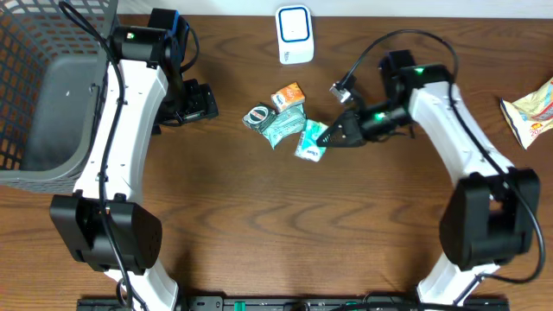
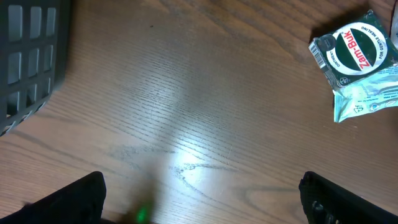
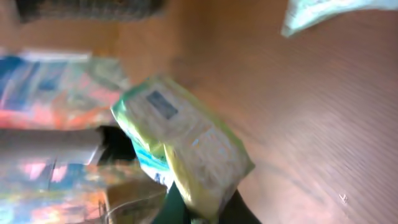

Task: Scan the item barcode
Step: 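Lift the wipes pack and pull it right, right gripper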

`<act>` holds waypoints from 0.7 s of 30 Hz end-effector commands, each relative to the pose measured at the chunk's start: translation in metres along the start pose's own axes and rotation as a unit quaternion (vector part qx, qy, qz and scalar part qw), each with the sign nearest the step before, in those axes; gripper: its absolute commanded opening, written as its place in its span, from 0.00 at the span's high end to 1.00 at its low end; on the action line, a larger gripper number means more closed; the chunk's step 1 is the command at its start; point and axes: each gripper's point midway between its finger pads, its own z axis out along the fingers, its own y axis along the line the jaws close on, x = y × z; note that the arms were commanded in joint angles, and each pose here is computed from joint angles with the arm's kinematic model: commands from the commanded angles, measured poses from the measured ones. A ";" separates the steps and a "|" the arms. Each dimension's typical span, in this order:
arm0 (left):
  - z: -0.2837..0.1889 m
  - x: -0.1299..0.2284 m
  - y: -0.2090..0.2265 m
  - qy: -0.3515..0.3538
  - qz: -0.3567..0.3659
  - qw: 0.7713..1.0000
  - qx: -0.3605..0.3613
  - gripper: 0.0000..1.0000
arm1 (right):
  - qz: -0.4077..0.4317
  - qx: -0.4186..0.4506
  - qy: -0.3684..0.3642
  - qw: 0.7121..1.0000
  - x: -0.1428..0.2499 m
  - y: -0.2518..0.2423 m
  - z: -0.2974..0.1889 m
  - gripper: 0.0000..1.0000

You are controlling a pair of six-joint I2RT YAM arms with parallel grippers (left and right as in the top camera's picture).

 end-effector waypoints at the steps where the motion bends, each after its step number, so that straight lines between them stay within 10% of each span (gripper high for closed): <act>1: -0.005 0.002 0.001 -0.005 -0.003 1.000 0.003 0.02 | -0.140 -0.055 -0.026 0.988 0.001 0.023 -0.011 0.99; 12: -0.005 0.002 0.001 -0.005 -0.003 1.000 0.003 0.02 | -0.202 -0.006 0.072 0.977 0.045 0.005 -0.014 0.99; 21: -0.005 0.002 0.001 -0.005 -0.003 1.000 0.004 0.03 | 0.002 0.265 0.112 0.958 0.046 -0.093 -0.035 0.99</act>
